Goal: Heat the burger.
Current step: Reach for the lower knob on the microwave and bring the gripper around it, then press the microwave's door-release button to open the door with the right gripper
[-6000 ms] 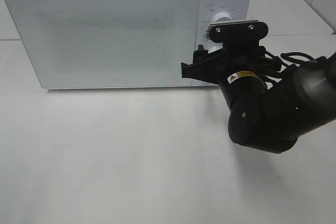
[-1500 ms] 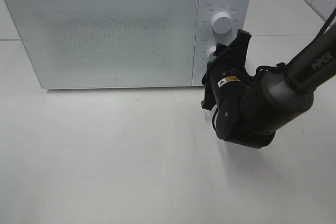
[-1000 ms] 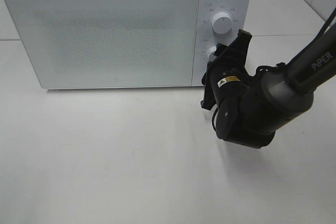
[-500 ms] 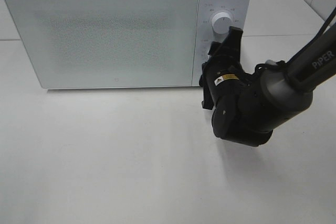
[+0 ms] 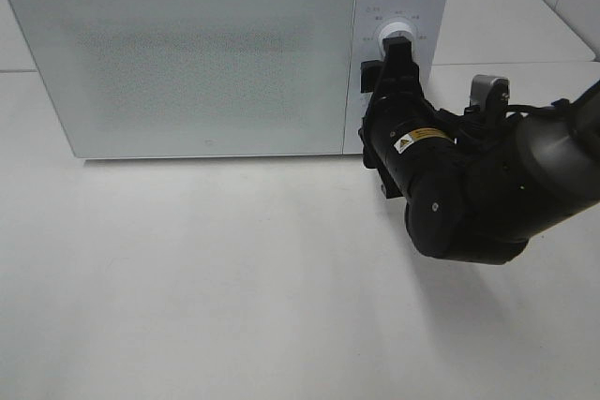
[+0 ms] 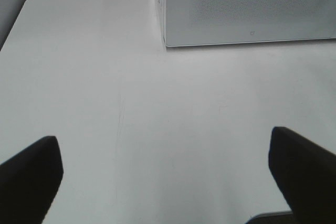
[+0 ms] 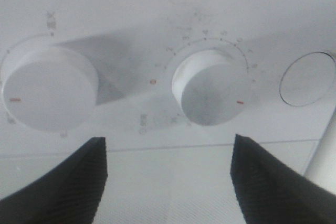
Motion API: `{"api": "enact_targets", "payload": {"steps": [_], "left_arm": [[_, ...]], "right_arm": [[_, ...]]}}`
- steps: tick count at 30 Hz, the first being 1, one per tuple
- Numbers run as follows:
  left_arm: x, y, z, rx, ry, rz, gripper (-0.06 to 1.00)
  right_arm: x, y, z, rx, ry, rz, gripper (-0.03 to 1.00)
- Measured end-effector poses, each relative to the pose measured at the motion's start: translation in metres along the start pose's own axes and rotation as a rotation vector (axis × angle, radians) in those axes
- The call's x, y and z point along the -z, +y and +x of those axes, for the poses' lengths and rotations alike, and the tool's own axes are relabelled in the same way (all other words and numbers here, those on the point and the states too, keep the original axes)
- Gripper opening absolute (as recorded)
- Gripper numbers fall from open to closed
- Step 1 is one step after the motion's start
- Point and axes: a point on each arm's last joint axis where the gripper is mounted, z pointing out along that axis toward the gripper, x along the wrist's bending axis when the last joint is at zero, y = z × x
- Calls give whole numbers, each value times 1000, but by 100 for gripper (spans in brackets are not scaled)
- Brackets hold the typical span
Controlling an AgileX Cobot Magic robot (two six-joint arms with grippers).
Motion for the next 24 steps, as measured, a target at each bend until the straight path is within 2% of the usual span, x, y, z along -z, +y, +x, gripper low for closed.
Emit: {"api": "enact_targets", "payload": {"steps": [3, 5, 6, 8, 11, 13, 14, 16, 18, 19, 20, 21, 23, 24], "left_arm": [[0, 0, 0, 0, 0, 0, 99], [0, 0, 0, 0, 0, 0, 99], [0, 0, 0, 0, 0, 0, 99], [0, 0, 0, 0, 0, 0, 99], [0, 0, 0, 0, 0, 0, 99], [0, 0, 0, 0, 0, 0, 99], [0, 0, 0, 0, 0, 0, 99], [0, 0, 0, 0, 0, 0, 99], [0, 0, 0, 0, 0, 0, 99], [0, 0, 0, 0, 0, 0, 99], [0, 0, 0, 0, 0, 0, 99], [0, 0, 0, 0, 0, 0, 99], [0, 0, 0, 0, 0, 0, 99], [0, 0, 0, 0, 0, 0, 99]], "right_arm": [[3, 0, 0, 34, -15, 20, 67], [10, 0, 2, 148, -54, 71, 67], [10, 0, 2, 148, -54, 71, 67], [21, 0, 9, 311, -113, 150, 67], [24, -1, 11, 362, -129, 177, 67], [34, 0, 23, 574, -160, 272, 67], [34, 0, 23, 574, -160, 272, 67], [41, 5, 28, 734, -200, 366, 67], [43, 7, 30, 773, -210, 389, 67], [47, 13, 34, 861, -233, 447, 67], [47, 13, 34, 861, -233, 447, 67], [52, 22, 39, 937, -244, 491, 67], [53, 25, 40, 965, -249, 511, 67], [59, 34, 44, 1028, -264, 569, 67]]}}
